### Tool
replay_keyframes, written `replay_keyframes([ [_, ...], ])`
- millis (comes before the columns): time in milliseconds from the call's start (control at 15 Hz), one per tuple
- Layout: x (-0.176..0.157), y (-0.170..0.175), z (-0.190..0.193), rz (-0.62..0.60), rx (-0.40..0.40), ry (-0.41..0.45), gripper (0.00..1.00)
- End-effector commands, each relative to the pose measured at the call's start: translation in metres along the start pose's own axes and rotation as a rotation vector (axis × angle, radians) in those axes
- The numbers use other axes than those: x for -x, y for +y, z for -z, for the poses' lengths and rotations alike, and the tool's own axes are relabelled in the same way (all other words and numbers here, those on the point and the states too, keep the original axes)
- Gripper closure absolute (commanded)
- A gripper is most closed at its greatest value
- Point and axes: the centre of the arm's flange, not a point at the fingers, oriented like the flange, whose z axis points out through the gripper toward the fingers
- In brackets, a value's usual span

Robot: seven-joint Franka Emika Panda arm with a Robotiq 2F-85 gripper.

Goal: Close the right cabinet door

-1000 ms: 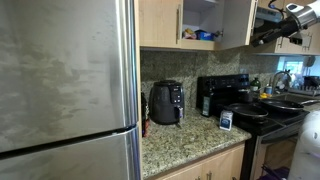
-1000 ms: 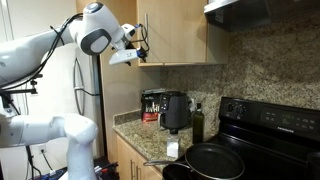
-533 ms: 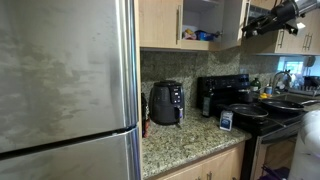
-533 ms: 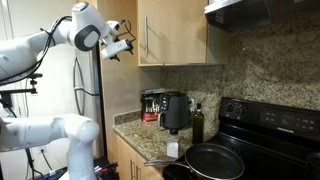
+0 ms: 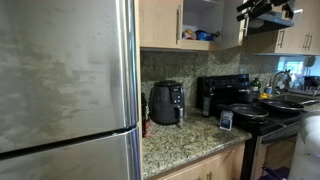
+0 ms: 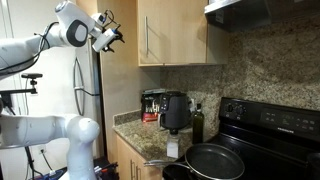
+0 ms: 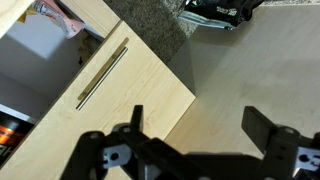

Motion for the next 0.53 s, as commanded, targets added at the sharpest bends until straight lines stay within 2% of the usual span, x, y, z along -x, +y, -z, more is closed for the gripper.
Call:
replay_keyframes([
  [0, 0.015, 0.001, 0.022, -0.035, 0.142, 0.002, 0.00],
  [267, 0.033, 0.015, 0.092, -0.140, 0.319, 0.058, 0.00],
  [333, 0.016, 0.015, 0.069, -0.111, 0.232, 0.045, 0.00],
  [467, 0.025, 0.015, 0.098, -0.136, 0.289, 0.071, 0.00],
])
